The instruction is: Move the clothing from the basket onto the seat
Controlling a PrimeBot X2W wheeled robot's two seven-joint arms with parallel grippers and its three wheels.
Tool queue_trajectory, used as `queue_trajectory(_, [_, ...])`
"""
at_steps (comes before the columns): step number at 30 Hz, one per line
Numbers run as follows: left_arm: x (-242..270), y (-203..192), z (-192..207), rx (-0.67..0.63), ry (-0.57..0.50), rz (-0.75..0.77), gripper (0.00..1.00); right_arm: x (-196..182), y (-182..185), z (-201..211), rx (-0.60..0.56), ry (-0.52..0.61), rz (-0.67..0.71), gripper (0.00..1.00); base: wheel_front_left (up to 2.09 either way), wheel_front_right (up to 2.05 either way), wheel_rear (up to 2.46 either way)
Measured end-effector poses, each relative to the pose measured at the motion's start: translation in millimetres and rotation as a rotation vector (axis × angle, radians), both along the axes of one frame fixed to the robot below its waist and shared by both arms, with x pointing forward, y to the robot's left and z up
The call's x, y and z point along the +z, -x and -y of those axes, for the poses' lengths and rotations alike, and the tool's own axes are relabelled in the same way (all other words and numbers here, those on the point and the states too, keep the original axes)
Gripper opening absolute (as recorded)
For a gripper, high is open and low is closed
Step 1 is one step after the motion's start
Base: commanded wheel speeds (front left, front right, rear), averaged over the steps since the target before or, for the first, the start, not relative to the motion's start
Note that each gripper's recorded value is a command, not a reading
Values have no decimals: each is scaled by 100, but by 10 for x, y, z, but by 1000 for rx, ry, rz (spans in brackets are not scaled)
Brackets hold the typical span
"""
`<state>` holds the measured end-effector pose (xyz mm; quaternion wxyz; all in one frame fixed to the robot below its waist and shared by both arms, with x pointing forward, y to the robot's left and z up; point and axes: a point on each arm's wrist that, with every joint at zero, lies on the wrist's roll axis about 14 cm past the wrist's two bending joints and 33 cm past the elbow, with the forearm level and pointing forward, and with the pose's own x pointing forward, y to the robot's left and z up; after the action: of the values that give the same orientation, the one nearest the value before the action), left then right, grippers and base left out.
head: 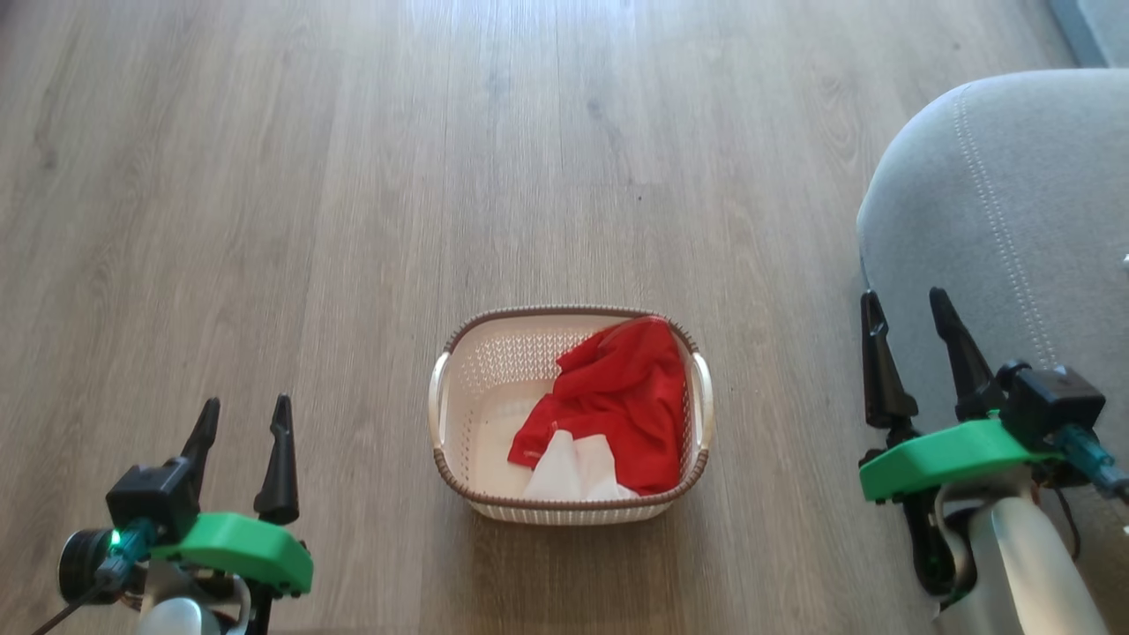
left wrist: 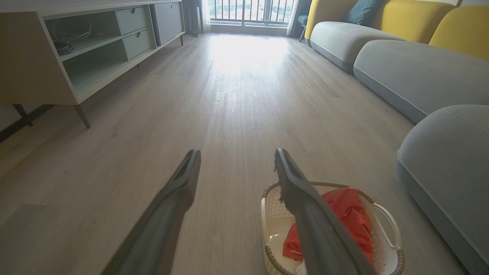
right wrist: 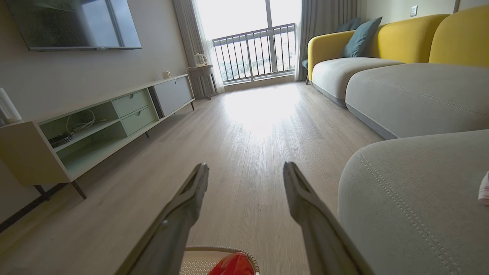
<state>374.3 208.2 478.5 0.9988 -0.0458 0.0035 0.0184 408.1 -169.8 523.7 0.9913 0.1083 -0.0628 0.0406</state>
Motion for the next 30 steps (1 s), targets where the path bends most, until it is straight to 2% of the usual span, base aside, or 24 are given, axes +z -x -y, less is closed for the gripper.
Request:
queue_trajectory(11, [18, -3, 32, -9, -8, 6, 100, -89, 82, -28, 10, 23, -26, 100, 0, 0, 0])
queue_trajectory(30, [-131, -37, 93, -25, -2, -39, 100, -378, 82, -49, 28, 144, -108, 100, 0, 0, 0])
